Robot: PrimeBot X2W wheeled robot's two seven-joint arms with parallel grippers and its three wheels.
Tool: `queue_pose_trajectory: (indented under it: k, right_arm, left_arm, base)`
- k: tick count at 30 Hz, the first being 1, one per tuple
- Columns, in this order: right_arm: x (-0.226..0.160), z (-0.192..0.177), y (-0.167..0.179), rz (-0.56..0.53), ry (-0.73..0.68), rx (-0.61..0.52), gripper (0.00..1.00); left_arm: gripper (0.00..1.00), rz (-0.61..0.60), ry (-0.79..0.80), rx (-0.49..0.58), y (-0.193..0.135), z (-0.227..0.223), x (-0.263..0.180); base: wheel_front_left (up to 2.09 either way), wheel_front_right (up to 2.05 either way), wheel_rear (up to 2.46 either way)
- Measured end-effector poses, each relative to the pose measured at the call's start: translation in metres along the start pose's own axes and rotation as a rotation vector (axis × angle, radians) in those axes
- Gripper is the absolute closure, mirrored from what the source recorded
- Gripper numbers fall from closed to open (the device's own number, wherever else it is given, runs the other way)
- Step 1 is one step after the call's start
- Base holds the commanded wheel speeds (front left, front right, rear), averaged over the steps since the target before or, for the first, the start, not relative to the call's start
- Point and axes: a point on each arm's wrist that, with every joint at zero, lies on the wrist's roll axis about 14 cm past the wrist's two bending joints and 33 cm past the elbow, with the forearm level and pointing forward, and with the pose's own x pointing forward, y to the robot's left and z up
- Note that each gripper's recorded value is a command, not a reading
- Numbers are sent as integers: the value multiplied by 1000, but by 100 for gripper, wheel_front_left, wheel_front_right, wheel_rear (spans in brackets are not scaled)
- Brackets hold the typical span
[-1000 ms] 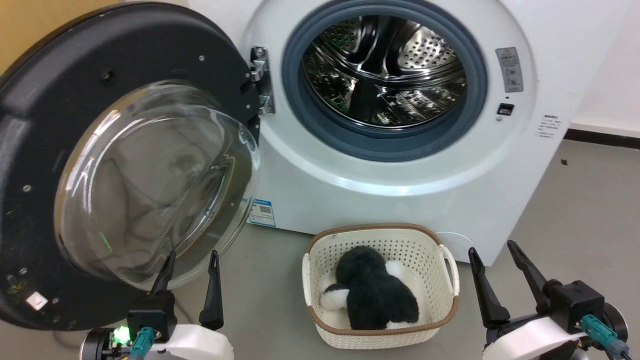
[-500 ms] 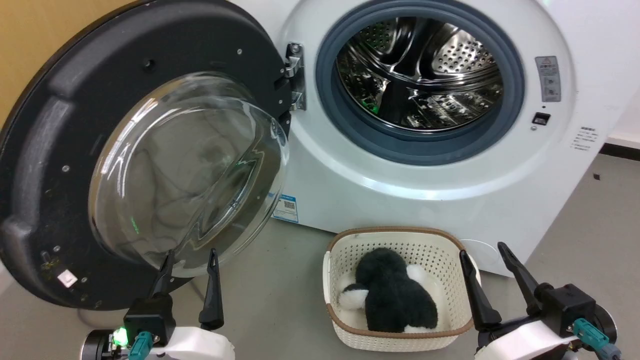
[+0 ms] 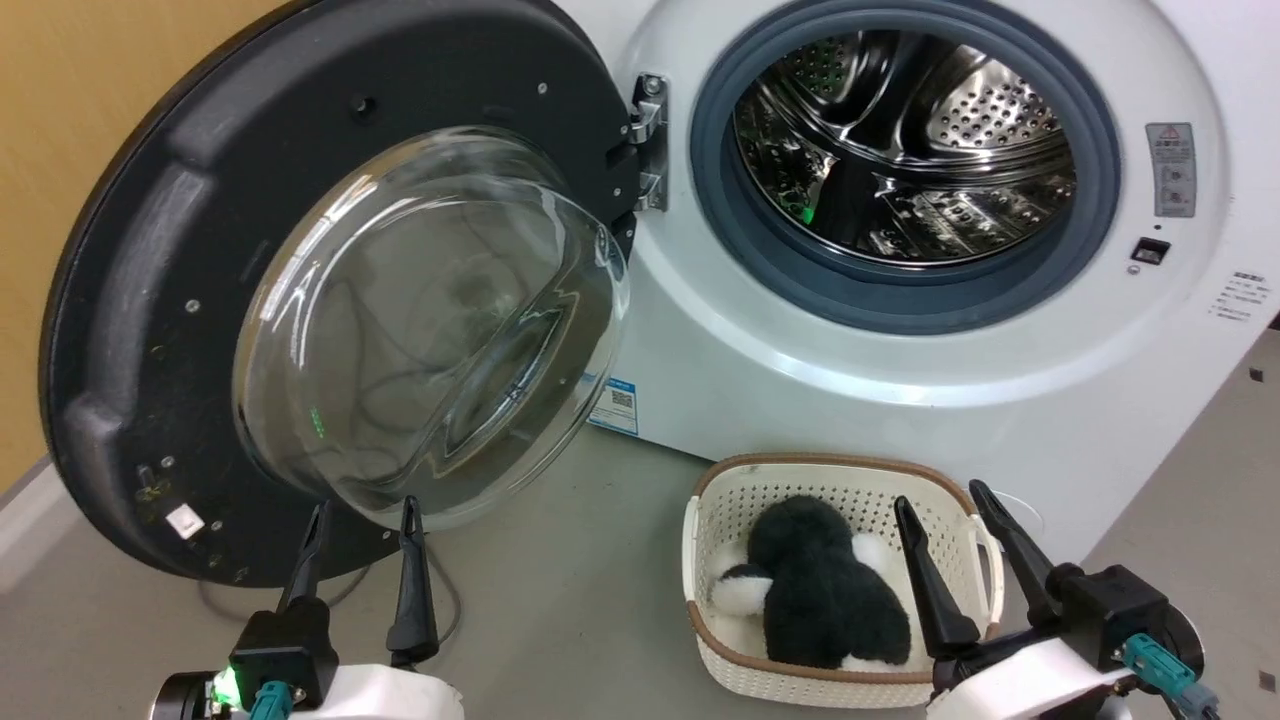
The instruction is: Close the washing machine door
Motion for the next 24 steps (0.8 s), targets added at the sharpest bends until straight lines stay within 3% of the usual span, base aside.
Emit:
queue_pose_trajectory:
  k: [24]
  right_arm:
    - [25, -4, 50, 159, -22, 47, 0]
  left_arm:
    - [0, 156, -50, -3, 40, 11, -25]
  base:
    - [0, 0, 0]
